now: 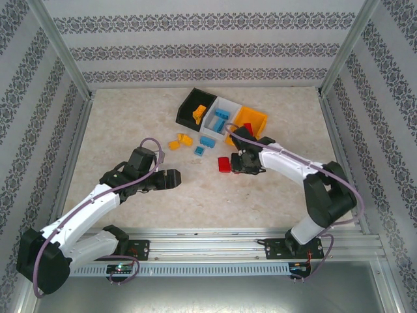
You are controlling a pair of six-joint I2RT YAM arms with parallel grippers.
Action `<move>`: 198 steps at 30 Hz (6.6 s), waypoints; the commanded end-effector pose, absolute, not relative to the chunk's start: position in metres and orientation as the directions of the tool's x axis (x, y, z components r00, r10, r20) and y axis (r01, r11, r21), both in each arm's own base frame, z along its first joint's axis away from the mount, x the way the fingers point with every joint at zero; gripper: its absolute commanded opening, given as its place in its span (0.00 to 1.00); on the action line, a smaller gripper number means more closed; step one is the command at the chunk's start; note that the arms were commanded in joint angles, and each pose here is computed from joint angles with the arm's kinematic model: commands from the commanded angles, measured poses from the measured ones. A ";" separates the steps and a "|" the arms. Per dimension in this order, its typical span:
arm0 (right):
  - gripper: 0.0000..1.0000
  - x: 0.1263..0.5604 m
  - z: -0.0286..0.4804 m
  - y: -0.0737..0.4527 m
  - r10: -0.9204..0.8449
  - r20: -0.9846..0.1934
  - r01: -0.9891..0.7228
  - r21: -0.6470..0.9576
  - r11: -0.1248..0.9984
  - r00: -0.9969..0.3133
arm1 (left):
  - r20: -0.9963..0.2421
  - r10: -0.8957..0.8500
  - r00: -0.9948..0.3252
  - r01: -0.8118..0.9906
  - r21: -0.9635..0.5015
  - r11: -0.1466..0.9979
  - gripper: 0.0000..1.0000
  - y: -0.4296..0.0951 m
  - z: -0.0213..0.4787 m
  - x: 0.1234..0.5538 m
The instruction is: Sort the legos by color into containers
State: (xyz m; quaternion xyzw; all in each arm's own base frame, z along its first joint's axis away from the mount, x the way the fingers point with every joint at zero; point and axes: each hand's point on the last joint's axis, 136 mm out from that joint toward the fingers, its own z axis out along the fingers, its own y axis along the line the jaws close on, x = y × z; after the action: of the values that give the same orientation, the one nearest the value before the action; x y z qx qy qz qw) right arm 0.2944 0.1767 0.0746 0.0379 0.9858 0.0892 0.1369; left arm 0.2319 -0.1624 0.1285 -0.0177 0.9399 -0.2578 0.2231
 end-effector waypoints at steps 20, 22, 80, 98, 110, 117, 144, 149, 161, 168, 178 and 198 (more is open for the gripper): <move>0.24 0.427 0.222 0.118 0.174 -0.586 0.055 0.215 0.975 -0.791 | -0.263 -0.291 -0.920 0.056 -0.822 0.566 0.86 -0.219 0.130 0.233; 0.24 0.445 0.208 0.119 0.173 -0.561 0.054 0.222 0.974 -0.809 | -0.241 -0.304 -0.922 0.043 -0.842 0.538 0.86 -0.223 0.127 0.235; 0.82 0.308 0.093 0.156 0.150 -0.322 0.097 0.174 0.980 -0.935 | -0.324 -0.351 -0.879 0.042 -0.785 0.618 1.00 -0.192 0.130 0.223; 0.81 0.351 0.049 0.164 0.328 -0.339 0.294 0.150 0.944 -0.882 | -0.341 -0.331 -0.880 0.049 -0.758 0.650 1.00 -0.179 0.130 0.210; 0.74 0.361 0.028 0.171 0.319 -0.310 0.289 0.137 0.947 -0.896 | -0.337 -0.325 -0.884 0.047 -0.754 0.656 1.00 -0.177 0.129 0.209; 0.61 0.361 0.023 0.171 0.309 -0.300 0.279 0.139 0.950 -0.903 | -0.333 -0.327 -0.884 0.042 -0.754 0.656 1.00 -0.176 0.127 0.209; 0.48 0.301 0.119 0.160 0.240 -0.412 0.141 0.255 0.957 -0.879 | -0.324 -0.356 -0.877 0.036 -0.782 0.622 1.00 -0.175 0.132 0.206; 0.49 0.308 0.181 0.155 0.214 -0.522 0.073 0.278 0.958 -0.826 | -0.314 -0.364 -0.877 0.032 -0.794 0.607 1.00 -0.177 0.132 0.206; 0.50 0.409 0.185 0.136 0.199 -0.497 0.084 0.244 0.966 -0.845 | -0.305 -0.368 -0.878 0.018 -0.790 0.613 1.00 -0.177 0.128 0.209; 0.49 0.470 0.143 0.133 0.201 -0.420 0.110 0.231 0.967 -0.885 | -0.315 -0.351 -0.882 0.010 -0.757 0.653 1.00 -0.173 0.121 0.213; 0.53 0.497 0.093 0.130 0.220 -0.344 0.147 0.225 0.963 -0.913 | -0.346 -0.288 -0.893 0.012 -0.659 0.752 1.00 -0.163 0.110 0.219; 0.68 0.425 0.189 0.160 0.110 -0.500 -0.019 0.246 0.969 -0.859 | -0.350 -0.286 -0.892 0.010 -0.647 0.762 1.00 -0.161 0.114 0.219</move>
State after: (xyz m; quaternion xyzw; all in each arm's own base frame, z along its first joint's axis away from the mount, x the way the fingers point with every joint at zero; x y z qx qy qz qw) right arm 0.4497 0.1486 0.1583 0.0586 0.9627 0.1171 0.2369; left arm 0.2159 -0.1645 0.1040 -0.0821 0.9121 -0.3440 0.2074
